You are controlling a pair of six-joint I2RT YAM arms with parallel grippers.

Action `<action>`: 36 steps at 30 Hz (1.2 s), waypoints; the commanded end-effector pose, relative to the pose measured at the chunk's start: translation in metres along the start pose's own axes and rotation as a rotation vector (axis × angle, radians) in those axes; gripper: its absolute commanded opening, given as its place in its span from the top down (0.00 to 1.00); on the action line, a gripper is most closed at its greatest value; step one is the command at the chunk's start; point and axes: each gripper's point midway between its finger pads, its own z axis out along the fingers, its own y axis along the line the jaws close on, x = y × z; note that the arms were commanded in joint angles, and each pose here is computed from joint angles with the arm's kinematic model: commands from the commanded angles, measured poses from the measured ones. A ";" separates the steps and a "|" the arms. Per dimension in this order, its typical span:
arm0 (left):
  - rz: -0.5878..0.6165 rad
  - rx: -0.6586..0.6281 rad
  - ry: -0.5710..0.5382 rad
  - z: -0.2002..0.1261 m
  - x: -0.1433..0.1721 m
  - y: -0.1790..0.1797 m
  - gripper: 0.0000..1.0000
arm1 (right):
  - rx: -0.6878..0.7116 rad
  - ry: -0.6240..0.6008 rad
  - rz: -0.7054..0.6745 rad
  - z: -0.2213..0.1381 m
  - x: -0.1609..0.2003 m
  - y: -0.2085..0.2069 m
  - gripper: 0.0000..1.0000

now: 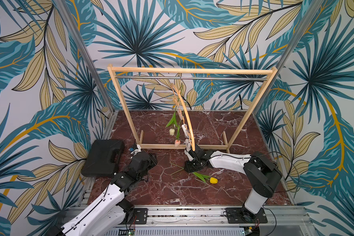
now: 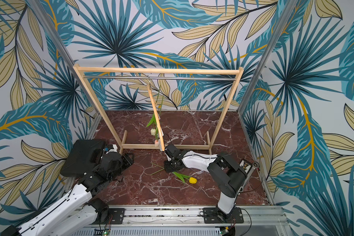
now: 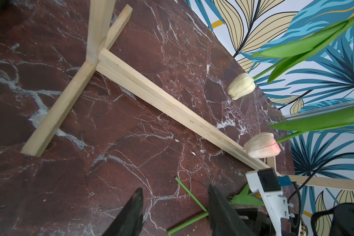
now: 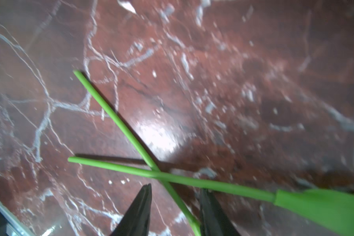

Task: Dry the flowers on a clothes hanger
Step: Pick up the flower at the center of the board.

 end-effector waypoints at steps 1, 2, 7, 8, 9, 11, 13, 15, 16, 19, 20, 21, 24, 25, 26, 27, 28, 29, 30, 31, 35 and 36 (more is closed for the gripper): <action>0.012 -0.013 -0.009 -0.006 0.000 0.006 0.46 | 0.022 0.041 -0.004 0.010 0.003 -0.001 0.56; 0.012 -0.013 -0.012 -0.007 -0.001 0.006 0.46 | 0.031 0.045 -0.015 0.011 0.001 -0.002 0.55; 0.014 -0.014 -0.028 -0.010 -0.005 0.006 0.46 | 0.058 0.098 -0.053 0.019 0.007 -0.006 0.54; 0.013 -0.014 -0.031 -0.010 -0.006 0.005 0.46 | 0.059 0.099 -0.054 0.019 0.010 -0.008 0.54; 0.014 -0.015 -0.032 -0.011 -0.006 0.006 0.46 | 0.059 0.104 -0.059 0.018 0.014 -0.009 0.54; 0.010 -0.017 -0.036 -0.010 -0.006 0.006 0.45 | 0.053 0.116 -0.071 0.017 0.021 -0.009 0.55; 0.007 -0.020 -0.040 -0.010 -0.007 0.007 0.45 | 0.065 0.122 -0.104 0.014 0.030 -0.010 0.55; 0.005 -0.017 -0.047 -0.010 -0.008 0.006 0.44 | 0.115 0.143 -0.128 0.014 0.039 -0.021 0.58; 0.004 -0.015 -0.051 -0.010 -0.009 0.005 0.44 | 0.125 0.162 -0.168 0.016 0.049 -0.016 0.59; 0.005 -0.013 -0.060 -0.010 -0.011 0.004 0.44 | 0.172 0.188 -0.221 0.018 0.064 -0.021 0.63; 0.004 -0.014 -0.062 -0.010 -0.011 0.004 0.44 | 0.180 0.195 -0.233 0.019 0.068 -0.021 0.65; 0.003 -0.011 -0.065 -0.010 -0.012 0.004 0.44 | 0.187 0.196 -0.245 0.019 0.070 -0.020 0.67; 0.000 -0.014 -0.071 -0.009 -0.013 0.005 0.44 | 0.207 0.203 -0.263 0.022 0.076 -0.019 0.77; 0.000 -0.013 -0.073 -0.009 -0.013 0.004 0.44 | 0.213 0.204 -0.263 0.023 0.078 -0.019 0.80; 0.000 -0.012 -0.074 -0.010 -0.013 0.004 0.44 | 0.217 0.205 -0.262 0.025 0.079 -0.019 0.83; 0.000 -0.013 -0.074 -0.010 -0.013 0.004 0.44 | 0.217 0.207 -0.262 0.027 0.080 -0.018 0.86; 0.000 -0.012 -0.072 -0.010 -0.013 0.004 0.44 | 0.214 0.212 -0.265 0.029 0.082 -0.017 0.90; 0.000 -0.014 -0.071 -0.010 -0.013 0.005 0.44 | 0.209 0.212 -0.269 0.031 0.083 -0.014 0.93; -0.001 -0.014 -0.070 -0.010 -0.013 0.005 0.44 | 0.201 0.211 -0.277 0.032 0.083 -0.010 0.95; 0.000 -0.014 -0.068 -0.010 -0.012 0.005 0.44 | 0.188 0.205 -0.287 0.032 0.081 -0.005 0.96; 0.001 -0.016 -0.064 -0.010 -0.011 0.006 0.44 | 0.107 0.177 -0.309 0.031 0.069 0.020 1.00; 0.000 -0.017 -0.064 -0.009 -0.011 0.006 0.44 | 0.075 0.174 -0.314 0.030 0.066 0.029 1.00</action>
